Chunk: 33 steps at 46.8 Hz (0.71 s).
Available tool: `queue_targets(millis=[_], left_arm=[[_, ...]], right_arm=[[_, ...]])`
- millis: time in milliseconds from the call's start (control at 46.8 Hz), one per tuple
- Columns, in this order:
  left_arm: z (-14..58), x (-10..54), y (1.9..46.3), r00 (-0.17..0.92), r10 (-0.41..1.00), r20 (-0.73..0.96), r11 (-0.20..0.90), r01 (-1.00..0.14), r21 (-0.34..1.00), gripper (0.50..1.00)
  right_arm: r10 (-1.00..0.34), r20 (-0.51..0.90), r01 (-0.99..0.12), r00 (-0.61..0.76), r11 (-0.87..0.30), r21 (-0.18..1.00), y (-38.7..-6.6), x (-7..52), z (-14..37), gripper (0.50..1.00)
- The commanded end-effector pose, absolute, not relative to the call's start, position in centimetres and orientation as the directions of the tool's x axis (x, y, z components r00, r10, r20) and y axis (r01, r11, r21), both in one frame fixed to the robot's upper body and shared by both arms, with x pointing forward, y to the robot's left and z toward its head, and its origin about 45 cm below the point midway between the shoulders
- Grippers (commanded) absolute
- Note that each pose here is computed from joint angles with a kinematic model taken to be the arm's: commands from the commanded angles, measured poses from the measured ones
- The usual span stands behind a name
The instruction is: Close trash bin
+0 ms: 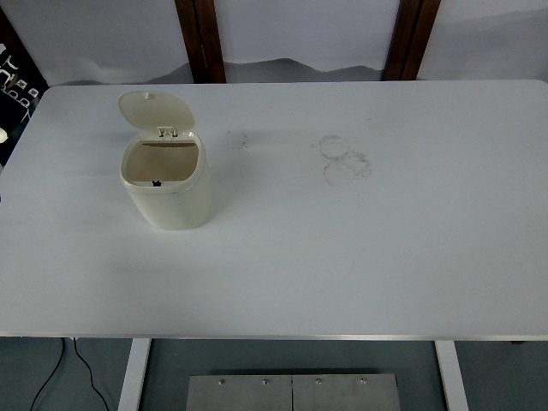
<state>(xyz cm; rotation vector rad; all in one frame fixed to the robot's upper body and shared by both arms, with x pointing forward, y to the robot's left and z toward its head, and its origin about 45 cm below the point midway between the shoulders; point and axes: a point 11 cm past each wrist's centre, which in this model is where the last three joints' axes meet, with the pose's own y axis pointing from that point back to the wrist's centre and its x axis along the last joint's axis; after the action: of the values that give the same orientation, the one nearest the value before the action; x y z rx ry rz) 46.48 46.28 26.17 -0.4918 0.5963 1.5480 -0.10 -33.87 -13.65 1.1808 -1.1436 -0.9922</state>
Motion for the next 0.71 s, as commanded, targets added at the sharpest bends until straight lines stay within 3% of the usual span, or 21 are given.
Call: queue_targets(millis=[0,406,684], left_arm=[[26.3,46.7,45.5,-0.065,0.769,-0.636,-0.003,-0.995,0.097,1.000],[27.3,45.5,42.3,-0.052,0.840,-0.539,0.076,-0.974,0.213,1.000],[29.9,44.6,40.4,0.052,0.908,-0.415,0.170,-0.952,0.254,1.000]], right_arm=[[-0.977,0.132,-0.006,0.166,0.133,0.991,-33.9,-0.1,-13.7,0.995],[-0.977,0.134,-0.006,0.166,0.135,0.991,-33.9,-0.1,-13.6,0.995],[-0.977,0.134,-0.006,0.166,0.135,0.991,-33.9,-0.1,-13.6,0.995]])
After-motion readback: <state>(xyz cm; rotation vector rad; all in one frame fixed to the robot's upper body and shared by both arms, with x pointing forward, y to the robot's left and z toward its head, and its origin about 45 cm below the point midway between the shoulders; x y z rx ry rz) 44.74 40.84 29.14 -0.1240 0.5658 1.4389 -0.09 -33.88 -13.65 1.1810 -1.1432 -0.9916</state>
